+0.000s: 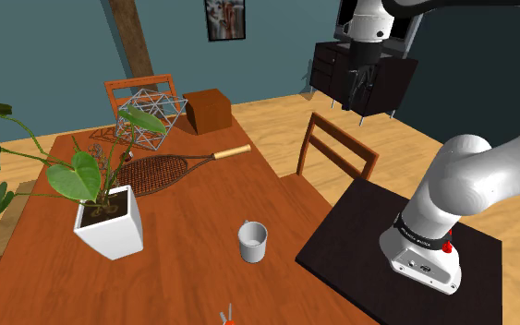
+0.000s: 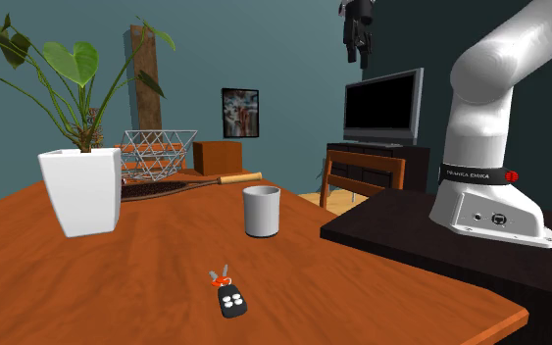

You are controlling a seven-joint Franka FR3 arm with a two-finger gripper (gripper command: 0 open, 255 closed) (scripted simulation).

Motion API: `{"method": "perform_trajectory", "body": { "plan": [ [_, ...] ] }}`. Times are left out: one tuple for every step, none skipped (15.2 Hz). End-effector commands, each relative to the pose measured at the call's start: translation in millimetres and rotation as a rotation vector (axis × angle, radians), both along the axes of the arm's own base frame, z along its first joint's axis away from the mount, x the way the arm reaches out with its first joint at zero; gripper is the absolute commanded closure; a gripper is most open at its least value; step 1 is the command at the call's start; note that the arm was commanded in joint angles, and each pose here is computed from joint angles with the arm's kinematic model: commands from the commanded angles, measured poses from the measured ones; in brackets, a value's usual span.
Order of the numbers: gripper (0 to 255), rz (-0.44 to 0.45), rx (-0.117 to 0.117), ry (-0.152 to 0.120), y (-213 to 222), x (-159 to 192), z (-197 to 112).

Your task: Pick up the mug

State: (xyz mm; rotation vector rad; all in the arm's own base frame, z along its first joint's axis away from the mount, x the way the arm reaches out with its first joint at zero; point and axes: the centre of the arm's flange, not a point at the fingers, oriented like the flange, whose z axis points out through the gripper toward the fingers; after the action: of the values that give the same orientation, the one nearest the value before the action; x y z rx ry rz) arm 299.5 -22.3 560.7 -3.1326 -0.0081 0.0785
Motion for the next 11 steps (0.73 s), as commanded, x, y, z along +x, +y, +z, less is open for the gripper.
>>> {"method": "perform_trajectory", "body": {
  "plan": [
    [0, 0.000, 0.000, 0.000, 0.0, 0.0, 0.0],
    [0, -0.001, -0.002, 0.001, 10.6, 2.2, -8.0],
    [0, -0.002, -0.004, 0.002, 21.2, 4.3, -16.0],
    [0, -0.003, -0.006, 0.002, 31.8, 6.5, -24.0],
    [0, -0.005, -0.008, 0.003, 42.4, 8.6, -32.0],
    [0, -0.006, -0.010, 0.004, 52.9, 10.8, -40.1],
    [0, -0.007, -0.012, 0.005, 63.5, 13.0, -48.2],
    [0, -0.008, -0.014, 0.006, 74.0, 15.2, -56.3],
    [0, -0.009, -0.016, 0.006, 84.5, 17.4, -64.4],
    [0, -0.010, -0.018, 0.007, 95.0, 19.5, -72.6],
    [0, -0.011, -0.020, 0.008, 105.4, 21.7, -80.8]
  ]
}}
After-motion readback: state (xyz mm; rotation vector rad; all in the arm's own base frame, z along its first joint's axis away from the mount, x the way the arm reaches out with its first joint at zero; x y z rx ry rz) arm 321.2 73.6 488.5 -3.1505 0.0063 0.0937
